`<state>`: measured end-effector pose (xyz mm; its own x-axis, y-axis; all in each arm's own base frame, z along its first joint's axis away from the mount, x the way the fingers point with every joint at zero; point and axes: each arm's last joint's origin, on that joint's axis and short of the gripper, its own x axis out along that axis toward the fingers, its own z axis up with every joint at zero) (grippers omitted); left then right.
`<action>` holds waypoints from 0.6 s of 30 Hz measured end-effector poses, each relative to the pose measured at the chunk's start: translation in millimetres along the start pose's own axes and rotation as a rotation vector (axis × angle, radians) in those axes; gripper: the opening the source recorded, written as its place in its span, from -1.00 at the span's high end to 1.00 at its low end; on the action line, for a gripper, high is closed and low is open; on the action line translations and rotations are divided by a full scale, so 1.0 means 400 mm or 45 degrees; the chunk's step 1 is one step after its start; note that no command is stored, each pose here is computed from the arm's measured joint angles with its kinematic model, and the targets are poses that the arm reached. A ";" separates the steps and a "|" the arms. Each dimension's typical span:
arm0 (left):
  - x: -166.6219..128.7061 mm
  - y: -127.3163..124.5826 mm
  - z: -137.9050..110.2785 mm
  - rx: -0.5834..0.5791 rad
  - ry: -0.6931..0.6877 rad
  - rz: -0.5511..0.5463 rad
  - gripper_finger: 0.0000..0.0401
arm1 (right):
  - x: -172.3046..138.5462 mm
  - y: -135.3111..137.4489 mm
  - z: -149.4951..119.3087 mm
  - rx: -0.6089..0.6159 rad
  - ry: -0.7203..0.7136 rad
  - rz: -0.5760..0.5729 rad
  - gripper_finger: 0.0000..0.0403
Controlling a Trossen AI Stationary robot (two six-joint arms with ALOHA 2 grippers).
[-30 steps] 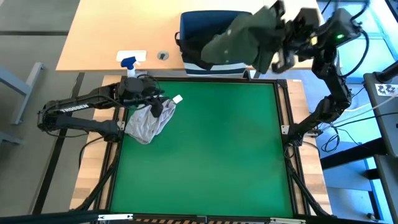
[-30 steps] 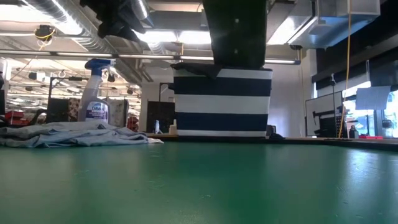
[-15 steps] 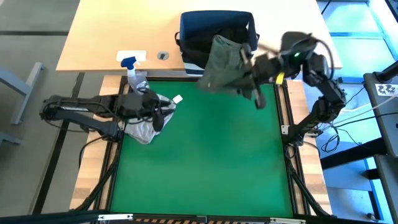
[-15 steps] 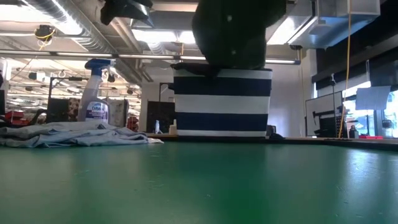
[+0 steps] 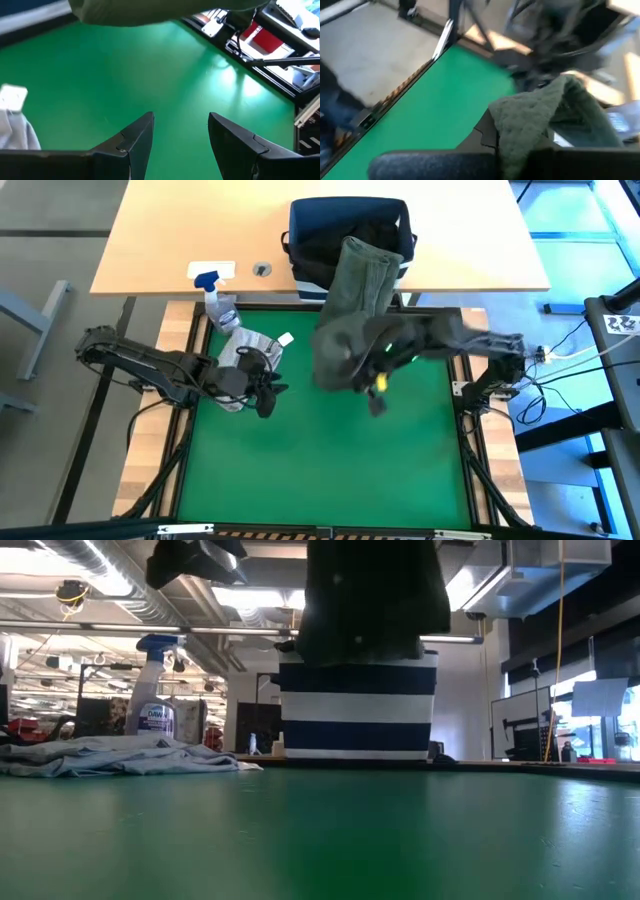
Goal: Fold Laundry from Bin
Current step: Fold the green shirt
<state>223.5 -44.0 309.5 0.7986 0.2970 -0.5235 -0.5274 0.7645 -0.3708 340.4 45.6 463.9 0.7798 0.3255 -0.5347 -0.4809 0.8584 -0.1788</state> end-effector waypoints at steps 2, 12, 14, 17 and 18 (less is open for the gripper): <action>-0.003 -0.002 -0.009 -0.035 0.020 0.002 0.09 | 0.049 0.031 -0.016 0.020 0.038 0.041 0.99; -0.004 -0.014 -0.022 -0.019 0.025 -0.003 0.09 | 0.201 0.159 -0.027 0.255 -0.155 0.031 0.99; 0.000 -0.019 -0.031 0.031 0.055 -0.014 0.09 | 0.230 0.153 -0.036 0.362 -0.259 -0.038 0.99; -0.002 -0.032 -0.049 0.147 0.157 -0.101 0.09 | 0.285 0.148 -0.056 0.519 -0.398 -0.050 0.99; -0.007 -0.034 -0.059 0.181 0.197 -0.114 0.09 | 0.306 0.150 -0.065 0.568 -0.417 -0.030 0.99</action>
<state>221.6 -68.9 297.9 0.7807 0.1413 -0.6088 -0.4014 0.8600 -0.3151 396.5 126.7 366.0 0.9065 0.3492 -0.2374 -0.3006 0.9285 0.2179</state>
